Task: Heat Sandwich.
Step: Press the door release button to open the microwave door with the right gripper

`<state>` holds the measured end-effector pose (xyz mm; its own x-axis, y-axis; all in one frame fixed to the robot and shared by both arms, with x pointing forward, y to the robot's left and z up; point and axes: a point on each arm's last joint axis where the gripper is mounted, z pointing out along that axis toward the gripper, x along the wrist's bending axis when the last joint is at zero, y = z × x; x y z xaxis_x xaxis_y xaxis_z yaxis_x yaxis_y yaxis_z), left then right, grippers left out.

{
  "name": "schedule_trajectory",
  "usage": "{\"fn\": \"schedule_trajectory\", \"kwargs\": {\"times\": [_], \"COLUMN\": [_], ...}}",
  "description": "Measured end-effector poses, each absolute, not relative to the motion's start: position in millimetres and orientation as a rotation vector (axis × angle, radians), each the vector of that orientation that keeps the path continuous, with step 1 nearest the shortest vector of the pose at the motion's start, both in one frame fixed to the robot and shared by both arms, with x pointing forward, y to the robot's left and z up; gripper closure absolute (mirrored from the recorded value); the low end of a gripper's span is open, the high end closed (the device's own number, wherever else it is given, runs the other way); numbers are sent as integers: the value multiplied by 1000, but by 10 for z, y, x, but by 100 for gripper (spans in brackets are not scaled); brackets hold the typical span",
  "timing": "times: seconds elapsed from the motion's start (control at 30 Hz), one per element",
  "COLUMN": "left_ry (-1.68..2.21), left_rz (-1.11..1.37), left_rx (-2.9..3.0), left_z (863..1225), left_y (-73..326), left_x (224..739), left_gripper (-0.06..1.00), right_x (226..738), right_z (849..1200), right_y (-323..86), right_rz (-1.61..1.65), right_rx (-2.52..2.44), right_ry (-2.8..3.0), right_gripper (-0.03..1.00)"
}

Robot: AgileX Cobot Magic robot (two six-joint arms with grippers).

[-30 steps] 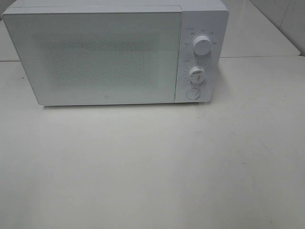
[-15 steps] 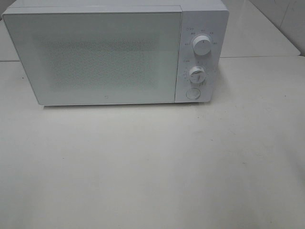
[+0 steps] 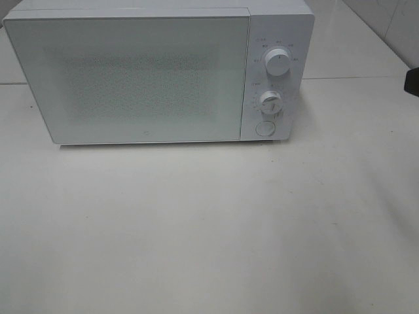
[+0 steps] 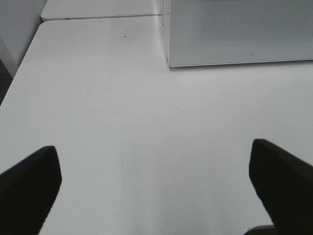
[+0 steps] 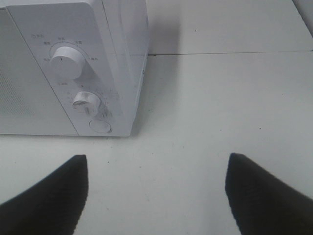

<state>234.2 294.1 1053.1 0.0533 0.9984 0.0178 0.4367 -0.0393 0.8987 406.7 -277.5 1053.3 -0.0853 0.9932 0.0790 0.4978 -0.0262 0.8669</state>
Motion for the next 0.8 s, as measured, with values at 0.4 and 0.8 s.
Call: {"fn": "schedule_trajectory", "kwargs": {"times": [0.4, 0.8], "left_ry": [1481, 1481], "left_rz": [945, 945], "left_rx": [1580, 1580], "left_z": [10531, 10531], "left_y": [2941, 2941], "left_x": [2342, 2342], "left_gripper": [-5, -5], "right_x": [4416, 4519], "right_z": [10313, 9866], "right_y": [-2743, -2743], "right_rz": [1106, 1167], "right_rx": [1508, 1417], "right_ry": [1556, 1468], "right_gripper": [21, 21]}}
